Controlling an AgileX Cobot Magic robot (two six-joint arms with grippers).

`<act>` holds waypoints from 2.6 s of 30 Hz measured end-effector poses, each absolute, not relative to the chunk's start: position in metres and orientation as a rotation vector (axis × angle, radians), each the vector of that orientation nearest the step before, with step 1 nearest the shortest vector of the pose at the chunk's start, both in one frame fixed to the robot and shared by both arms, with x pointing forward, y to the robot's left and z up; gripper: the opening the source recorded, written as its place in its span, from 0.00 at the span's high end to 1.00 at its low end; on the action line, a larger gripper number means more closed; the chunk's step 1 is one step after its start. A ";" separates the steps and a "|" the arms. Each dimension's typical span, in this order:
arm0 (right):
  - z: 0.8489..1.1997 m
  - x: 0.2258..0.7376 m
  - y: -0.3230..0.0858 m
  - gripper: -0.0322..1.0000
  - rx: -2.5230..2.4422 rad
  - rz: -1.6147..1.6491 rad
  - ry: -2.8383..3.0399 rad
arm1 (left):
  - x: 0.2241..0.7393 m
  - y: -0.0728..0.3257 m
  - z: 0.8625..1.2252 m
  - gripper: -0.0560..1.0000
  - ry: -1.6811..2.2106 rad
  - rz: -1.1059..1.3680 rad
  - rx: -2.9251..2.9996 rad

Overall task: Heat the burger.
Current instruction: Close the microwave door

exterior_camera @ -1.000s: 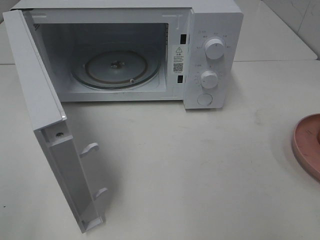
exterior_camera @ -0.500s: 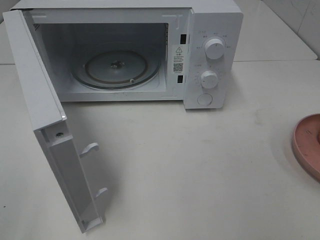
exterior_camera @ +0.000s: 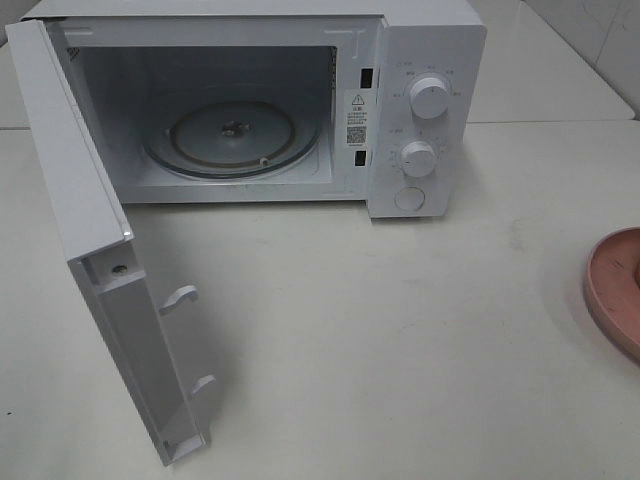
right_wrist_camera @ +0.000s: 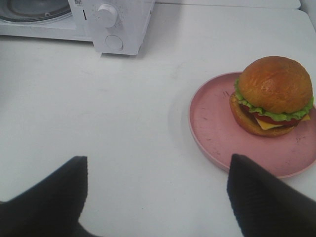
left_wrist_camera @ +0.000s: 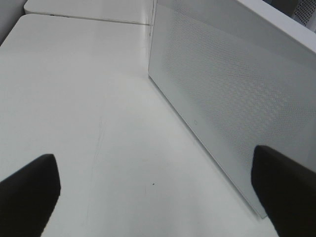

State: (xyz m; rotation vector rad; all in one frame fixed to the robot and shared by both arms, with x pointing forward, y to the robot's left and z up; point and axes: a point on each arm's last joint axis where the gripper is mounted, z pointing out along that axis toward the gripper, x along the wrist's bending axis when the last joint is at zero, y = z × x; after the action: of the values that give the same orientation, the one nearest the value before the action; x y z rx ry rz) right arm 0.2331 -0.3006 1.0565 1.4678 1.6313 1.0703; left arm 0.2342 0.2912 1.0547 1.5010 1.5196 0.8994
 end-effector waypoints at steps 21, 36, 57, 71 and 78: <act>1.057 0.233 -0.301 0.23 1.468 1.070 1.631 | 0.234 0.291 1.055 0.03 1.520 0.899 1.501; 1.057 0.233 -0.301 0.23 1.468 1.070 1.631 | 0.234 0.291 1.055 0.03 1.520 0.899 1.501; 1.057 0.233 -0.301 0.23 1.468 1.070 1.631 | 0.246 0.291 1.070 0.07 1.475 0.913 1.433; 1.057 0.233 -0.301 0.23 1.468 1.070 1.631 | 0.316 0.298 1.082 0.69 1.536 0.908 1.408; 1.057 0.233 -0.301 0.23 1.468 1.070 1.631 | 0.365 0.304 1.060 0.95 1.594 0.905 1.461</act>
State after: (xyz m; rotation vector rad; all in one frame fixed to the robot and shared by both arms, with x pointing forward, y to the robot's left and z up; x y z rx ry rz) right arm 0.2331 -0.3006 1.0565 1.4678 1.6313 1.0703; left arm 0.3654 0.3044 1.0597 1.4614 1.5939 0.9052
